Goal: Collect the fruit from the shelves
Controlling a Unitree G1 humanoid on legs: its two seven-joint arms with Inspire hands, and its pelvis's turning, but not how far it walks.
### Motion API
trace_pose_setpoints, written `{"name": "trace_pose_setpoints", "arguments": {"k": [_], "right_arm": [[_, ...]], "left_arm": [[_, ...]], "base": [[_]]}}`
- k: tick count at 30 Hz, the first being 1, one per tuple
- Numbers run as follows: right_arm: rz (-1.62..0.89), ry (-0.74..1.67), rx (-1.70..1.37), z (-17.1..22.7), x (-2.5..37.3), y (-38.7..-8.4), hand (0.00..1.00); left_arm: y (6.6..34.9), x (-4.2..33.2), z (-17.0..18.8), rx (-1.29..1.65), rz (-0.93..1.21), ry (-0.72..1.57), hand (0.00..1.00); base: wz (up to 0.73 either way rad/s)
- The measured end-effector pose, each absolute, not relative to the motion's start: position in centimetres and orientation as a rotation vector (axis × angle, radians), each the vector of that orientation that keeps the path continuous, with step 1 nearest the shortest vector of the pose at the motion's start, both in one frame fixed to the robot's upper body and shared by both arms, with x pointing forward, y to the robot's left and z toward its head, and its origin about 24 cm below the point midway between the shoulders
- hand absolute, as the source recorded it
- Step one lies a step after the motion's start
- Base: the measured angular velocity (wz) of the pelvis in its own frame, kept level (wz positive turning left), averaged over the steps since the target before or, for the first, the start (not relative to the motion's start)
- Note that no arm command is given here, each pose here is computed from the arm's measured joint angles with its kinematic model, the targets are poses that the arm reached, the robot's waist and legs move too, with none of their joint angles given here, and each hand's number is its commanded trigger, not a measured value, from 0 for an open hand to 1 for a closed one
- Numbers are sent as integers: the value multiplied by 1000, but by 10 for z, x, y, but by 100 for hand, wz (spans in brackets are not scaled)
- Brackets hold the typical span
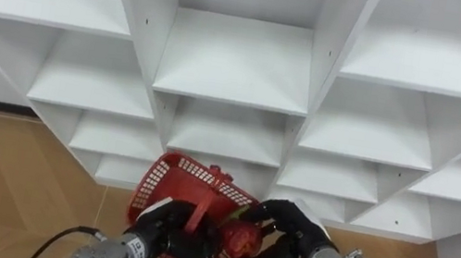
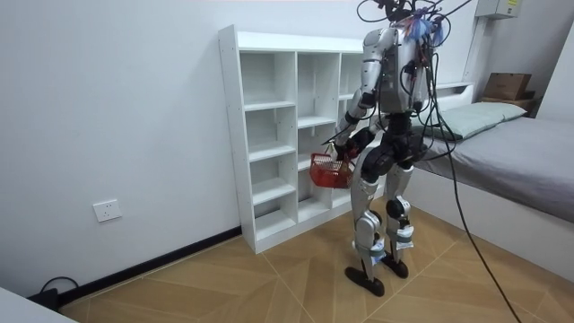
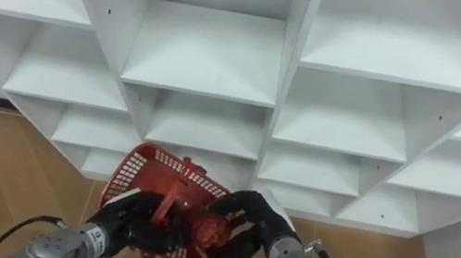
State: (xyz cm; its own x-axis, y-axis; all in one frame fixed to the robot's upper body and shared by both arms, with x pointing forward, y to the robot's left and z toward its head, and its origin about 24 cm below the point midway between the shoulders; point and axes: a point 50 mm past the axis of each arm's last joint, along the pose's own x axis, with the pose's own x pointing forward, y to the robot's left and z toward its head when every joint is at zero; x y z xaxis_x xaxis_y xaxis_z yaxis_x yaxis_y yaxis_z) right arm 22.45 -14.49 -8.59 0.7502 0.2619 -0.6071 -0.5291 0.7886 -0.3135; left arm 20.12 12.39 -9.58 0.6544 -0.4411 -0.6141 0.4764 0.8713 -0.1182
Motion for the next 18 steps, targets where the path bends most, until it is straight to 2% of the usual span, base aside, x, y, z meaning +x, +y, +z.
{"name": "trace_pose_setpoints", "arguments": {"k": [13, 14, 15, 16, 17, 18], "right_arm": [[418, 538, -513, -82, 236, -135, 100], [419, 536, -514, -81, 236, -134, 83], [420, 533, -516, -81, 237, -134, 53], [419, 532, -516, -81, 238, -133, 17], [417, 532, -516, -81, 238, -133, 0], [416, 533, -518, -81, 239, -133, 0]], "left_arm": [[102, 192, -98, 58, -668, 698, 100], [102, 192, -98, 58, -668, 698, 100], [101, 192, -98, 55, -674, 698, 100], [101, 192, -98, 52, -678, 697, 100], [100, 192, -98, 52, -679, 697, 100], [100, 192, -97, 52, -680, 695, 100]], "base": [[0], [0], [0], [0], [0], [0]]}}
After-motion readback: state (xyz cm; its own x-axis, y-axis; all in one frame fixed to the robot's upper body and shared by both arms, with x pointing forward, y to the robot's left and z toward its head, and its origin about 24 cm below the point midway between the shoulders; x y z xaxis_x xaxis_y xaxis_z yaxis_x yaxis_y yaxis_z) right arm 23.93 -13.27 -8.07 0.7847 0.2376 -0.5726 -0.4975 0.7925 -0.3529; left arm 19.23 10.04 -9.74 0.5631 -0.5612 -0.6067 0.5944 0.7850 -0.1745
